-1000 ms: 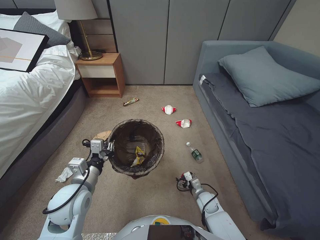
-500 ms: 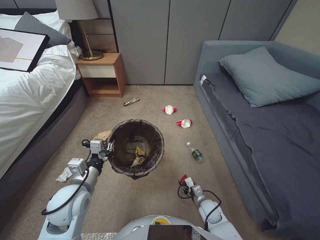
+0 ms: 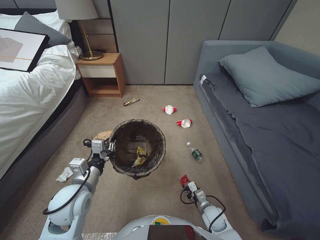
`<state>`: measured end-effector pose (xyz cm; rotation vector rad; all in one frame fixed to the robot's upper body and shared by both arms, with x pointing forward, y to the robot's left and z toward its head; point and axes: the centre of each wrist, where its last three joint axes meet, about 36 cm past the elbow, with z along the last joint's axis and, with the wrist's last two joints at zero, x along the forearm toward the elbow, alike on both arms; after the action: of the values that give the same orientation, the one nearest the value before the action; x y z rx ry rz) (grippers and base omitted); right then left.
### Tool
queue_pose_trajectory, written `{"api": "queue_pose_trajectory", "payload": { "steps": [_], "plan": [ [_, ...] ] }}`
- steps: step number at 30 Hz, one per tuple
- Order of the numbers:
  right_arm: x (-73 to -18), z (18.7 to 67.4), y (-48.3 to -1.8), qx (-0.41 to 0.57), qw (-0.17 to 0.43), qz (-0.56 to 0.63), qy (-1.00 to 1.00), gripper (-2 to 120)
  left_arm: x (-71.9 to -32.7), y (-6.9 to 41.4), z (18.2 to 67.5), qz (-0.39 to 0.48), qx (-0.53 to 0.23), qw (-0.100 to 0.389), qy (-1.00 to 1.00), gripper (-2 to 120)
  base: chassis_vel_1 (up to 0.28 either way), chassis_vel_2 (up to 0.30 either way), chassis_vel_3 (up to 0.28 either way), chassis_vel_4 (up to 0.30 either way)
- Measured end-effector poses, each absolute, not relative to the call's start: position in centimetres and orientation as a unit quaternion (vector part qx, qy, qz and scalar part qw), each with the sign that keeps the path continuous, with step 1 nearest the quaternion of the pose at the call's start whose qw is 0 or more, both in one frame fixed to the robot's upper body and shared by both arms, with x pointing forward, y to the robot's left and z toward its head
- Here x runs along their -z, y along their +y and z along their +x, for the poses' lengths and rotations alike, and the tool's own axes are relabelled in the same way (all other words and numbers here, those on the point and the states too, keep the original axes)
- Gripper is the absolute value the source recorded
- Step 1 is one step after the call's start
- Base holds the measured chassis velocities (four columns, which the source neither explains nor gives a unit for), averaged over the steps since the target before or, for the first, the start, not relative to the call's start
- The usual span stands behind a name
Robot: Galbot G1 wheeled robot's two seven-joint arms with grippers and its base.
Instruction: Pick up the trash bin, then pick up the garbage from the floor and place it into the trash bin.
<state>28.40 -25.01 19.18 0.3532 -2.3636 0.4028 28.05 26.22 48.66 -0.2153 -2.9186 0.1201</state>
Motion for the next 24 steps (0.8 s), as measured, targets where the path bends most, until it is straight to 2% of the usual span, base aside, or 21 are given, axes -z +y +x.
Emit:
{"api": "queue_pose_trajectory", "payload": {
  "steps": [3, 4, 7, 8, 10, 24],
  "plan": [
    [-19.5, 29.4, -24.9, -0.158, 0.344, 0.133, -0.916, 24, -48.7, 26.2, 28.1, -0.073, -0.04, 0.105, -0.991, 7, 0.0, 0.0, 0.0, 0.0],
    [-19.5, 29.4, -24.9, -0.158, 0.344, 0.133, -0.916, 24, -48.7, 26.2, 28.1, -0.073, -0.04, 0.105, -0.991, 7, 0.0, 0.0, 0.0, 0.0],
    [-19.6, 29.8, -24.9, -0.159, 0.341, 0.132, -0.917, 9, -48.7, 26.2, 28.1, -0.073, -0.04, 0.105, -0.991, 7, 0.0, 0.0, 0.0, 0.0],
    [-19.6, 29.8, -24.9, -0.159, 0.341, 0.132, -0.917, 9, -48.7, 26.2, 28.1, -0.073, -0.04, 0.105, -0.991, 7, 0.0, 0.0, 0.0, 0.0],
    [-19.6, 29.8, -25.0, -0.16, 0.341, 0.132, -0.917, 0, -48.7, 26.2, 28.1, -0.073, -0.039, 0.106, -0.991, 7, 0.0, 0.0, 0.0, 0.0],
    [-19.7, 30.3, -24.9, -0.165, 0.338, 0.136, -0.917, 0, -48.6, 26.1, 28.1, -0.078, -0.036, 0.107, -0.991, 7, 0.0, 0.0, 0.0, 0.0]
  ]
}}
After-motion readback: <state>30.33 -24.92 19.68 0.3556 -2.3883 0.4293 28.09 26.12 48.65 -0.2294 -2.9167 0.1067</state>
